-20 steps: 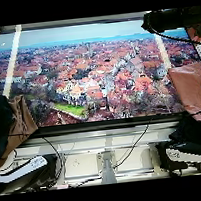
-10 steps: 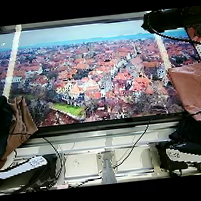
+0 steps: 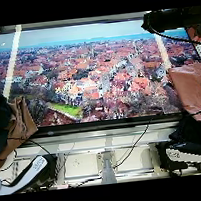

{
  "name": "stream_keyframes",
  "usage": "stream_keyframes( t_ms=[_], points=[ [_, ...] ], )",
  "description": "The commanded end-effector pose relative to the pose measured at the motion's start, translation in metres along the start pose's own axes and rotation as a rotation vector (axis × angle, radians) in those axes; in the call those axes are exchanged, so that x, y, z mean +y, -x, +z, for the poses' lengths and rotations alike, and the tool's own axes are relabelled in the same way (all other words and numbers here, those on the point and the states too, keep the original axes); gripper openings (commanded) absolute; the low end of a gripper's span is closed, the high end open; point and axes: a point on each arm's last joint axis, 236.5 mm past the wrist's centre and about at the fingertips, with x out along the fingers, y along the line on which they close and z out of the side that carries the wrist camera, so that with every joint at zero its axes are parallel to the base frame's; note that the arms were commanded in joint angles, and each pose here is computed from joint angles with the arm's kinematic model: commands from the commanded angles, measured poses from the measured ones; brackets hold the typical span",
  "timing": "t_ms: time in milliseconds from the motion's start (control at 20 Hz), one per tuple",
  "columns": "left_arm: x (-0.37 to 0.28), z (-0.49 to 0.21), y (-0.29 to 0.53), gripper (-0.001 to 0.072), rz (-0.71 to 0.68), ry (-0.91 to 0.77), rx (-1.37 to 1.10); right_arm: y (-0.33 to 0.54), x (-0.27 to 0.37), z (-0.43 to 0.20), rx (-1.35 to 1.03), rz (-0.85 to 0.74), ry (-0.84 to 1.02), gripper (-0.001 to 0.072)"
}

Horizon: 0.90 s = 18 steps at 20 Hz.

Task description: Fold the clothes and pants, and hang the long-sleeved shirts on hangers.

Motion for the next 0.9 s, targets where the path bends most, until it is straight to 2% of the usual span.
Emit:
stream_keyframes(
  t_ms=[0, 150, 400, 650, 850],
  points=[
    [0.02, 0.087, 0.103, 0.0035, -0.039, 0.113, -0.452, 0.0, 0.001, 0.0, 0.0, 0.001, 0.001, 0.0037],
    [-0.032, 0.138, 0.191, 0.0035, -0.265, 0.106, -0.719, 0.0, 0.001, 0.0, -0.001, 0.001, 0.001, 0.0037],
    [-0.142, 0.149, 0.318, 0.0034, -0.553, -0.089, -1.003, 0.0, 0.001, 0.0, -0.001, 0.002, 0.001, 0.0037],
    [-0.266, 0.099, 0.419, 0.0034, -0.825, -0.345, -1.138, 0.0, 0.002, 0.001, -0.002, 0.007, -0.001, 0.0037],
    [-0.39, 0.018, 0.467, 0.0035, -0.977, -0.626, -1.149, 0.002, 0.003, -0.001, 0.003, 0.009, -0.001, 0.0037]
  ],
)
